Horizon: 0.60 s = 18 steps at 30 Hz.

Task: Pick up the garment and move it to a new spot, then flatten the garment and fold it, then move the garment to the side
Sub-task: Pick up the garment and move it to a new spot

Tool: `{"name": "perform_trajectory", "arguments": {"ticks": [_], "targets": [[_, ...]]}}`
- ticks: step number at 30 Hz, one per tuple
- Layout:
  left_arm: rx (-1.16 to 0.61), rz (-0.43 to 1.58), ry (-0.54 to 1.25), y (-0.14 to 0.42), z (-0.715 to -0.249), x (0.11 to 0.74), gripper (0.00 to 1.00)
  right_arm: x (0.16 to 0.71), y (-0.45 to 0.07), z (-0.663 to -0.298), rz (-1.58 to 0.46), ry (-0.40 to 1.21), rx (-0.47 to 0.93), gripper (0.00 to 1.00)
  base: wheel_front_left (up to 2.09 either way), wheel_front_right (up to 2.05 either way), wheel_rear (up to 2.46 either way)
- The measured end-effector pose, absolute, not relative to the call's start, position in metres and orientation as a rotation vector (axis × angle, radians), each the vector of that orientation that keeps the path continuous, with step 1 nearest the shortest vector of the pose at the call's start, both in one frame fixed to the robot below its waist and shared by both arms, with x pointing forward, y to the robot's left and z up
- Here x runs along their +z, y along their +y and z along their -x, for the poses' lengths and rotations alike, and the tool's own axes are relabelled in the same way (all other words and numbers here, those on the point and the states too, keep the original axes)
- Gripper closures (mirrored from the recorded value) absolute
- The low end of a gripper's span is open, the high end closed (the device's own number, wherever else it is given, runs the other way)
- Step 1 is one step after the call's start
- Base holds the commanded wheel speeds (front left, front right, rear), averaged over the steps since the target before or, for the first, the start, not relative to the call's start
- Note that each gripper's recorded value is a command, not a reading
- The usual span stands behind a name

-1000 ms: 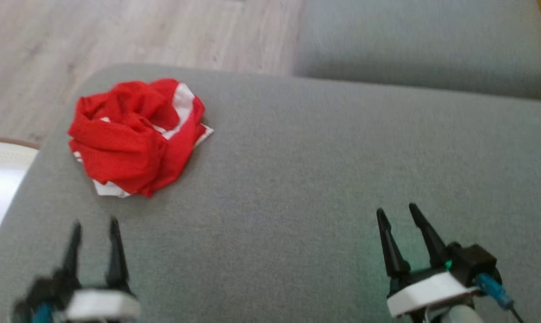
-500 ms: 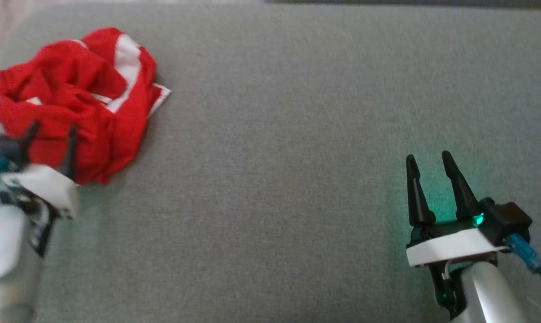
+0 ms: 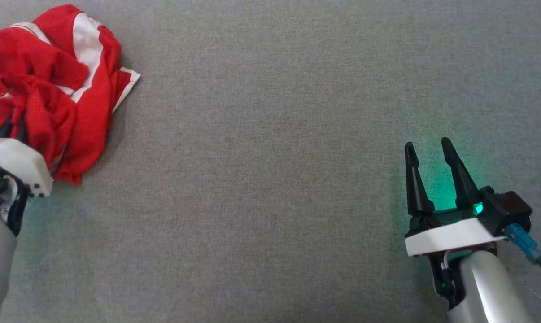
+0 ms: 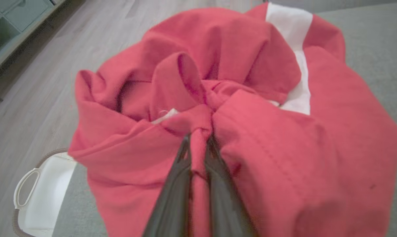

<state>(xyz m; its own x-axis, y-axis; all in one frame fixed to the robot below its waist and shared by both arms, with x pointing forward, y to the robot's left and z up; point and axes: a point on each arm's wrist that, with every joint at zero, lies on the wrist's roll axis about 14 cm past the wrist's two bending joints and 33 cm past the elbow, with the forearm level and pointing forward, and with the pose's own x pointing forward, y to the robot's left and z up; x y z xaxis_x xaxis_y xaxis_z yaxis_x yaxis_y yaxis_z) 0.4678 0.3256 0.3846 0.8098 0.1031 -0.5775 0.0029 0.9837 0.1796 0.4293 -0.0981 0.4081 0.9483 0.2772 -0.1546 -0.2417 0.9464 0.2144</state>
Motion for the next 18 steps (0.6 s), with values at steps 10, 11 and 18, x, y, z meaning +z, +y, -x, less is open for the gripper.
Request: {"name": "perform_trajectory", "arguments": {"ticks": [10,11,18], "targets": [[0.046,-0.173,0.321,0.326,-0.483,0.450,1.00,0.432,-0.095,-0.424,-0.200,0.134,0.278,0.00,0.00,0.00,0.00],[0.039,-0.174,0.289,0.323,-0.485,0.460,1.00,0.436,-0.095,-0.422,-0.201,0.125,0.280,0.00,0.00,0.00,0.00],[-0.058,-0.170,0.013,0.288,-0.499,0.550,1.00,0.461,-0.099,-0.409,-0.211,0.069,0.273,0.00,0.00,0.00,0.00]]}}
